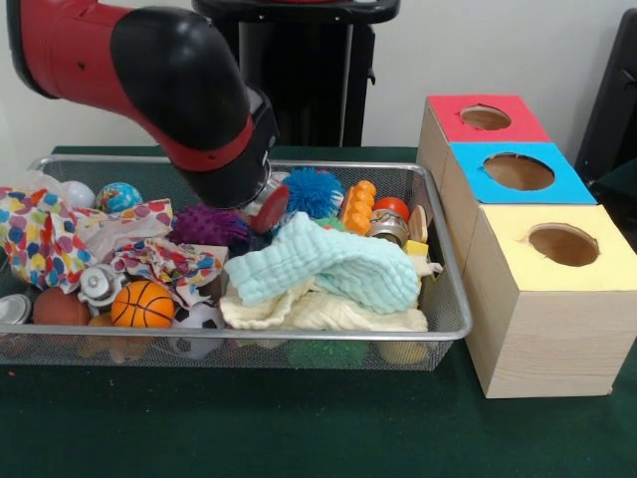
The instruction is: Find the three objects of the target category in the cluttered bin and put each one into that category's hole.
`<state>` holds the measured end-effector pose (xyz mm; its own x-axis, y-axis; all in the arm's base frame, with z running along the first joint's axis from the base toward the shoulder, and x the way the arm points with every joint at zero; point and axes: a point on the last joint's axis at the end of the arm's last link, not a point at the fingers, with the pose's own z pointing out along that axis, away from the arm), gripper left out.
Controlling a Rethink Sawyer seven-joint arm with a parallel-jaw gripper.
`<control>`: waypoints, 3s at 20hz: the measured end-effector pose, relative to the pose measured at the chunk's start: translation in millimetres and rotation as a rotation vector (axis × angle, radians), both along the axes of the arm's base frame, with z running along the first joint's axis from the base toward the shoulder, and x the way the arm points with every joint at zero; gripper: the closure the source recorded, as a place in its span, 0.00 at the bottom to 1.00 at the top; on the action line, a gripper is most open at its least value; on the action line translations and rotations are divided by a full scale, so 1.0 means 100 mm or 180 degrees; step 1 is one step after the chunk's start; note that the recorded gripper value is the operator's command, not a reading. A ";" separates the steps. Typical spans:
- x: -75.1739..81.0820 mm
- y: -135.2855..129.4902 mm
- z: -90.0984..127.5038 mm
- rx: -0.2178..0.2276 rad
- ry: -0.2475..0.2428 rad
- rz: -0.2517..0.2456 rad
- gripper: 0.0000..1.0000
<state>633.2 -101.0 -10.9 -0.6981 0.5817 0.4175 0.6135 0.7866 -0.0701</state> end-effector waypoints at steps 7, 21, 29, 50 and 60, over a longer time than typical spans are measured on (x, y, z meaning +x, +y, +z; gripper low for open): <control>0.43 0.03 0.09 -0.0654 -0.1148 0.0207 1.00; 0.01 0.40 0.77 -0.0707 -0.1206 0.0302 1.00; -0.19 0.76 1.20 -0.0804 -0.1265 0.0479 1.00; -0.55 0.22 0.50 -0.1158 -0.1456 0.0298 0.00; -0.79 0.31 0.33 -0.1111 -0.1315 0.0289 0.00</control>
<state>554.0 -70.2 22.3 -0.8170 0.5663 -0.1090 0.5759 0.8108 -0.1042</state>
